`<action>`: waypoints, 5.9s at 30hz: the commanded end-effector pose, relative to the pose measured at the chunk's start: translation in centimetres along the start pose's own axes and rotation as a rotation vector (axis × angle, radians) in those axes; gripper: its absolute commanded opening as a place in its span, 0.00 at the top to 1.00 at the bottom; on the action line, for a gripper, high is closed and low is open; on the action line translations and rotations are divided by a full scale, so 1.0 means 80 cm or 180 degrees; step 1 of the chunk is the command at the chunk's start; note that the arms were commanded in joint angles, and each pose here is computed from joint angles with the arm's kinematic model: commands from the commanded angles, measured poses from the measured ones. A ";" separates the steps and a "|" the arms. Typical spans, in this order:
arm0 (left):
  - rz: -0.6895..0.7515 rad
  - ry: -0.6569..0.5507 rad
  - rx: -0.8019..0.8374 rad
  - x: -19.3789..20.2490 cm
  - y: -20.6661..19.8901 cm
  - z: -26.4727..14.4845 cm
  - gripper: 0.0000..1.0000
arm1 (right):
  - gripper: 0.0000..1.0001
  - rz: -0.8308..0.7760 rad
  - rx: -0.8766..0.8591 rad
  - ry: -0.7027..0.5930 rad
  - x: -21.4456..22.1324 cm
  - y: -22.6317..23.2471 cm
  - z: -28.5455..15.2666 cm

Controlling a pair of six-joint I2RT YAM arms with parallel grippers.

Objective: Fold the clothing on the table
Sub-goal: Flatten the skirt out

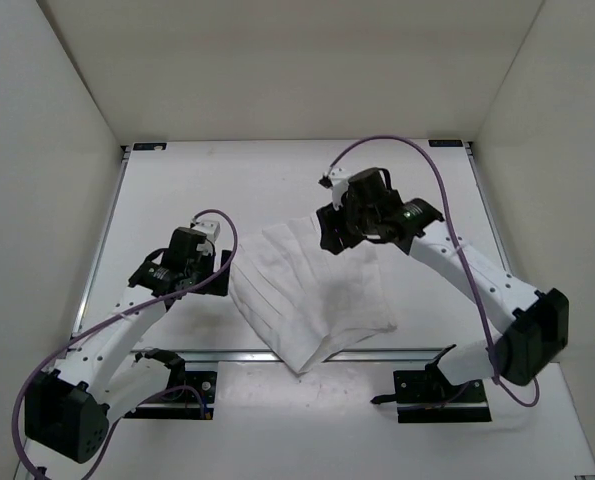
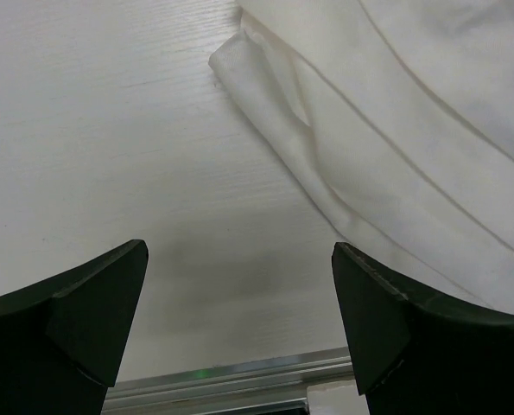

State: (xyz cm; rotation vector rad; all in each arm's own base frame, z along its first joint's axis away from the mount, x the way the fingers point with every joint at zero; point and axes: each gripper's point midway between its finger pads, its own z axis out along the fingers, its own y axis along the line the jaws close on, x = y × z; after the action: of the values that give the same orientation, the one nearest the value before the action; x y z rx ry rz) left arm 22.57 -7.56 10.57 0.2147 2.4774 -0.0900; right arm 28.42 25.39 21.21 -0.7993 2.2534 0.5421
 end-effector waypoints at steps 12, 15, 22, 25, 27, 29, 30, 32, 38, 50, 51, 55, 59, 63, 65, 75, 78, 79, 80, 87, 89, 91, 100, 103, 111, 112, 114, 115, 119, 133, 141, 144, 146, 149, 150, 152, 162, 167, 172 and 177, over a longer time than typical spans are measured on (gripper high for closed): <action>-0.0274 -0.0643 0.0773 -0.044 -0.036 -0.044 0.25 | 0.52 0.0476 -0.0104 0.0579 0.155 0.026 0.029; -0.0575 -0.0696 0.1174 -0.044 -0.064 -0.047 0.22 | 0.49 0.0698 0.0111 0.0614 0.175 0.007 0.036; -0.0818 0.0104 0.1853 0.025 -0.150 0.002 0.25 | 0.47 0.1646 0.0657 0.0580 0.211 -0.067 0.017; -0.0801 0.0302 0.1748 0.046 -0.158 0.019 0.19 | 0.45 0.1732 0.0862 0.0667 0.225 -0.081 0.009; -0.0870 0.0452 0.1695 0.059 -0.155 0.031 0.19 | 0.44 0.1835 0.0878 0.0835 0.244 -0.085 0.011; -0.0900 0.0552 0.1609 0.067 -0.152 0.043 0.21 | 0.44 0.1890 0.0901 0.0953 0.254 -0.088 0.013; -0.0897 0.0612 0.1539 0.071 -0.149 0.050 0.24 | 0.43 0.1887 0.0915 0.0993 0.258 -0.086 0.011; -0.0965 0.0617 0.1391 0.071 -0.143 0.063 0.26 | 0.44 0.1887 0.0977 0.1105 0.269 -0.086 0.014; -0.1010 0.0750 0.1053 0.057 -0.123 0.105 0.76 | 0.71 0.1965 0.1030 0.1176 0.276 -0.098 0.014; -0.1512 0.0141 0.0669 -0.120 -0.041 0.184 1.00 | 1.00 0.1738 0.1005 0.0932 0.199 -0.132 0.055; -0.1491 0.0141 0.0656 -0.125 -0.037 0.187 0.99 | 1.00 0.1713 0.0928 0.0831 0.180 -0.133 0.059; -0.1410 0.0010 0.0857 -0.173 -0.038 0.168 0.34 | 0.73 0.1747 0.0820 0.0730 0.156 -0.135 0.054; -0.1387 -0.0097 0.0869 -0.161 -0.048 0.134 0.22 | 0.65 0.1742 0.0876 0.0693 0.157 -0.123 0.045; -0.1457 0.0023 0.0851 -0.113 -0.054 0.116 0.20 | 0.65 0.1796 0.0883 0.0711 0.163 -0.104 0.050; -0.1511 0.0085 0.0876 -0.084 -0.055 0.110 0.19 | 0.66 0.1852 0.0934 0.0757 0.168 -0.099 0.054; -0.1567 0.0148 0.0972 -0.041 -0.058 0.099 0.19 | 0.68 0.1920 0.1071 0.1124 0.193 -0.069 0.090; -0.1570 0.0137 0.1010 -0.041 -0.059 0.100 0.19 | 0.67 0.1947 0.1222 0.1204 0.205 -0.076 0.092; -0.1577 0.0127 0.1010 -0.042 -0.059 0.100 0.19 | 0.68 0.1933 0.1239 0.1236 0.210 -0.074 0.093; -0.1574 0.0167 0.1006 -0.037 -0.060 0.102 0.19 | 0.68 0.1911 0.1262 0.1262 0.213 -0.073 0.095; -0.1591 0.0196 0.1036 -0.030 -0.063 0.105 0.19 | 0.67 0.1900 0.1452 0.1368 0.230 -0.083 0.089; -0.1575 0.0187 0.1070 -0.032 -0.065 0.103 0.18 | 0.66 0.1880 0.1540 0.1375 0.236 -0.088 0.083; -0.1588 0.0163 0.1063 -0.033 -0.063 0.104 0.18 | 0.67 0.1887 0.1536 0.1312 0.237 -0.087 0.080; -0.1583 0.0229 0.1102 -0.022 -0.068 0.106 0.18 | 0.72 0.1987 0.1477 0.0987 0.217 -0.087 0.061; -0.1570 0.0200 0.1109 -0.025 -0.069 0.104 0.18 | 0.73 0.2013 0.1446 0.0904 0.204 -0.085 0.053; -0.1570 0.0168 0.1129 -0.027 -0.068 0.102 0.18 | 0.73 0.2072 0.1446 0.1011 0.222 -0.082 0.056; -0.1571 0.0222 0.1142 -0.021 -0.071 0.103 0.18 | 0.72 0.2098 0.1450 0.1048 0.226 -0.083 0.059; -0.1541 0.0201 0.1148 -0.022 -0.072 0.103 0.18 | 0.72 0.2074 0.1439 0.1076 0.233 -0.083 0.065; -0.1582 0.0184 0.1139 -0.025 -0.069 0.103 0.18 | 0.73 0.2077 0.1450 0.1088 0.235 -0.085 0.067; -0.1569 0.0211 0.1133 -0.023 -0.070 0.104 0.18 | 0.73 0.2097 0.1406 0.1191 0.252 -0.084 0.077; -0.1382 0.0465 0.1229 -0.006 -0.105 0.100 0.37 | 1.00 0.2067 0.1331 0.1171 0.247 -0.083 0.080; -0.1388 0.0665 0.1398 0.016 -0.138 0.088 0.38 | 1.00 0.2041 0.1272 0.1129 0.243 -0.081 0.083; -0.1455 0.0681 0.1435 0.025 -0.141 0.087 0.45 | 1.00 0.2030 0.1234 0.1064 0.237 -0.081 0.084; -0.1511 0.0642 0.1417 0.023 -0.140 0.092 0.50 | 0.99 0.2014 0.1182 0.1049 0.236 -0.079 0.085; -0.1563 0.0584 0.1332 0.023 -0.132 0.102 0.82 | 1.00 0.1992 0.1149 0.1044 0.236 -0.076 0.086; -0.1586 0.0568 0.1280 0.023 -0.127 0.105 0.90 | 1.00 0.2013 0.1127 0.1022 0.233 -0.074 0.085; -0.1647 0.0382 0.1287 0.006 -0.122 0.106 1.00 | 1.00 0.1936 0.1089 0.0984 0.230 -0.074 0.085; -0.1415 -0.0638 0.1084 -0.148 -0.059 0.028 1.00 | 1.00 0.1912 -0.0104 -0.0450 0.096 -0.079 -0.006; -0.1463 -0.0613 0.0942 -0.118 -0.051 0.015 1.00 | 1.00 0.2206 -0.0309 -0.0769 0.107 -0.097 -0.050; -0.1530 -0.0148 0.1063 -0.029 -0.074 0.039 1.00 | 1.00 0.2470 -0.0114 -0.0120 0.181 -0.088 -0.021; -0.1515 -0.0218 0.1105 -0.025 -0.069 0.019 1.00 | 1.00 0.2276 -0.0282 -0.0358 0.139 -0.076 -0.043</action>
State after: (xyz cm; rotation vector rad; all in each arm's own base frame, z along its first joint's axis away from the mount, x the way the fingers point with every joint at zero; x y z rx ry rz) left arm 22.58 -14.91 7.83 -0.2277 2.4891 -0.7830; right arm 22.76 14.89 10.94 0.1178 2.5085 1.0250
